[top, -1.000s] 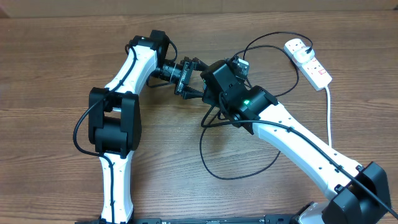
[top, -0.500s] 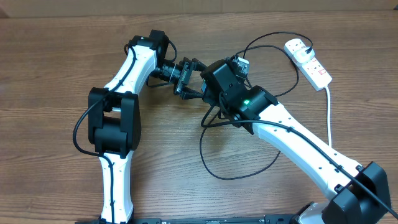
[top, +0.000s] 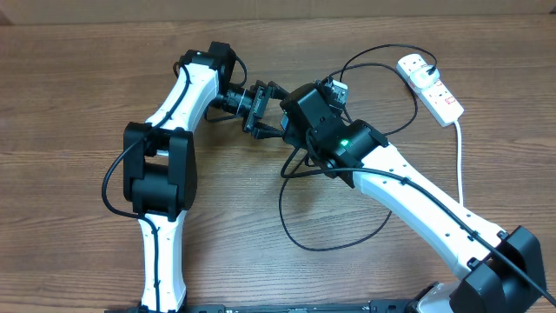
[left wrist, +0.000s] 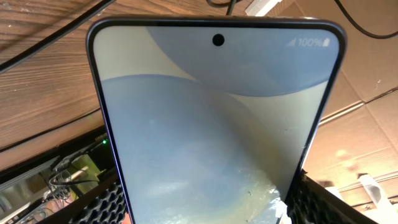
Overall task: Plug charger to phone and switch on socket
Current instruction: 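Grasp the phone's bottom end with the right gripper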
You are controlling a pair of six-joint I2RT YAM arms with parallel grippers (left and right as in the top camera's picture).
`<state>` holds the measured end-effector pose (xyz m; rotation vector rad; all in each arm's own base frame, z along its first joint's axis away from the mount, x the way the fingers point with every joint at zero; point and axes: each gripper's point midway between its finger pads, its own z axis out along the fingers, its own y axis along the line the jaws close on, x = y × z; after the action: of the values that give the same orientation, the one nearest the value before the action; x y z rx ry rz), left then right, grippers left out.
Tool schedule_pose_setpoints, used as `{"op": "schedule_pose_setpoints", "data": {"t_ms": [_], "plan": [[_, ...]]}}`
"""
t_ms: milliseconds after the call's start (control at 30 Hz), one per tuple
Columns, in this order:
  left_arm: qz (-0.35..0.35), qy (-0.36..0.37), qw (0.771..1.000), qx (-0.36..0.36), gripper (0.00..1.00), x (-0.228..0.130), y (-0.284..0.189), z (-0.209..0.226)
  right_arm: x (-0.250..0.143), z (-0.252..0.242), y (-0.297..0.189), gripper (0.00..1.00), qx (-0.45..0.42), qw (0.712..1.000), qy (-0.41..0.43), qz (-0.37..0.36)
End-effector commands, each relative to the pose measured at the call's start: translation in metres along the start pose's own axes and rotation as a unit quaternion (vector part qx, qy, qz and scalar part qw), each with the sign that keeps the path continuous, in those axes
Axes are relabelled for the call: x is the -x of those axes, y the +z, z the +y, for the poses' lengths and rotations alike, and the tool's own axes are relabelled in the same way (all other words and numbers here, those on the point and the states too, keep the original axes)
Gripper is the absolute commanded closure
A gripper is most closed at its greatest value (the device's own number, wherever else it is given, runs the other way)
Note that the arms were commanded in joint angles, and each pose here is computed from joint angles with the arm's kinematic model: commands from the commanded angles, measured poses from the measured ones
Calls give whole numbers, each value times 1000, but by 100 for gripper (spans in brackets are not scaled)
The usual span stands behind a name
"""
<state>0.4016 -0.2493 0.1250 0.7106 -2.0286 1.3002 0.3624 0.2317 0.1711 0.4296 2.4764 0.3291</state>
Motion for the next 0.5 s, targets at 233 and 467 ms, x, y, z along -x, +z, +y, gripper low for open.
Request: {"op": "schedule_pose_setpoints", "data": {"t_ms": [233,467], "plan": [[12,3,1000,-12,28,-6,0,-10,5,4,-2,83,2,1000,1,-9],[12,-6,1000,-12,28,-6,1,-10,5,4,-2,86,2,1000,1,-9]]}}
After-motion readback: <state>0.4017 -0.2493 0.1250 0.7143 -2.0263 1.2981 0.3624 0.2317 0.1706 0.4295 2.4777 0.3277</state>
